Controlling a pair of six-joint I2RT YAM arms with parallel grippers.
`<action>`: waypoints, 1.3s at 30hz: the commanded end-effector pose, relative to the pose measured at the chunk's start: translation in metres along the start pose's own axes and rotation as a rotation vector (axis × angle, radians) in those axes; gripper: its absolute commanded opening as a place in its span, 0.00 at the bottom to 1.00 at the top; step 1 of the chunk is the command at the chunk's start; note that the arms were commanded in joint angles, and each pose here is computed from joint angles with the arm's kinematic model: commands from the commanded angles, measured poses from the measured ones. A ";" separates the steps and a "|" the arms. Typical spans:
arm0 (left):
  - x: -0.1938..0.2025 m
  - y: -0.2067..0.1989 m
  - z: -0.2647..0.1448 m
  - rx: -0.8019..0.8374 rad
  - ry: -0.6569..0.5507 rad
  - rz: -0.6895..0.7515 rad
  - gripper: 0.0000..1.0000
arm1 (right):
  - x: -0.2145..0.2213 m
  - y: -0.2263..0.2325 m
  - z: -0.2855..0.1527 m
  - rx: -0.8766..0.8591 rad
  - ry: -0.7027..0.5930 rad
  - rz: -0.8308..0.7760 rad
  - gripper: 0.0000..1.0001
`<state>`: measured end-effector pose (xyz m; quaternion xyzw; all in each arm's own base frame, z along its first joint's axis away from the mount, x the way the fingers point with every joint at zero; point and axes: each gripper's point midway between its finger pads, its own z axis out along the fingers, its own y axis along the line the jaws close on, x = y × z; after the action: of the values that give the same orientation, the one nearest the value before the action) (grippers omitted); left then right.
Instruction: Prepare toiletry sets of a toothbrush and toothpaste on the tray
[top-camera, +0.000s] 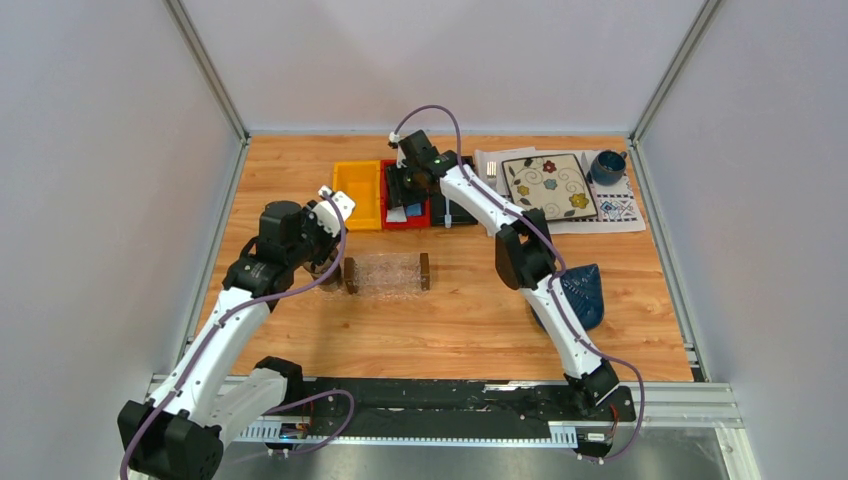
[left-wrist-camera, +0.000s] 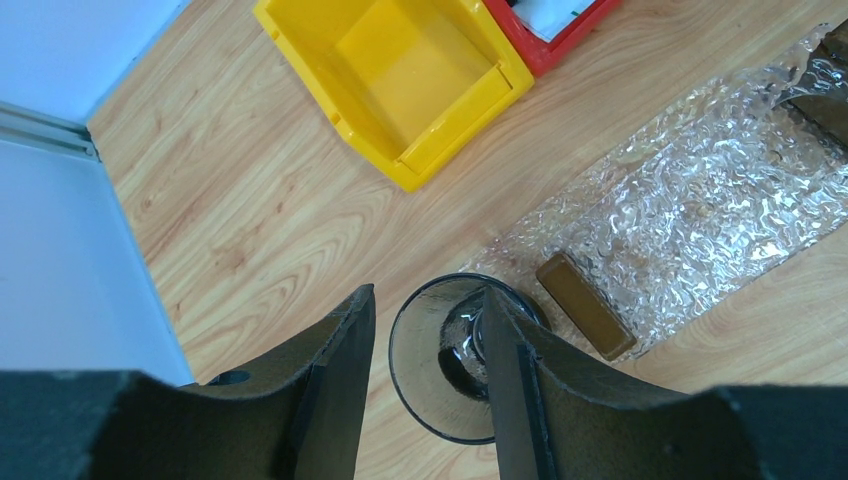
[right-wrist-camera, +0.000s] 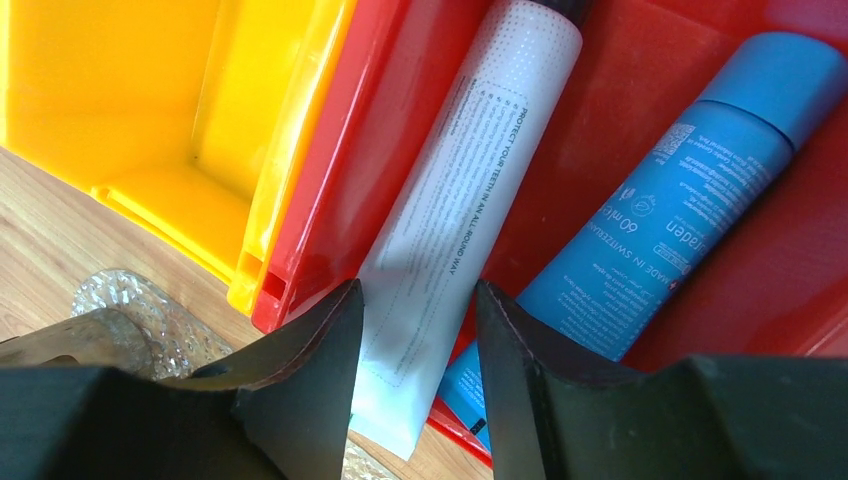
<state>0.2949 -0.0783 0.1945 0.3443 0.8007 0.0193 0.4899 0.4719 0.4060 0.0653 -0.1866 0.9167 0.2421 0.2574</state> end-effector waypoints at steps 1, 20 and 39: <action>-0.011 0.006 0.002 -0.018 -0.041 0.027 0.52 | 0.029 -0.007 0.020 0.012 0.086 0.006 0.50; -0.010 0.007 0.006 -0.027 -0.042 0.039 0.52 | 0.061 0.006 0.023 -0.101 0.208 -0.031 0.60; -0.010 0.007 0.006 -0.029 -0.048 0.043 0.52 | 0.058 -0.006 0.023 -0.085 0.206 -0.015 0.52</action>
<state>0.3015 -0.0784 0.1953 0.3520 0.7926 0.0283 0.4970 0.4543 0.4103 0.0658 -0.2377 0.9009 0.2953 0.2114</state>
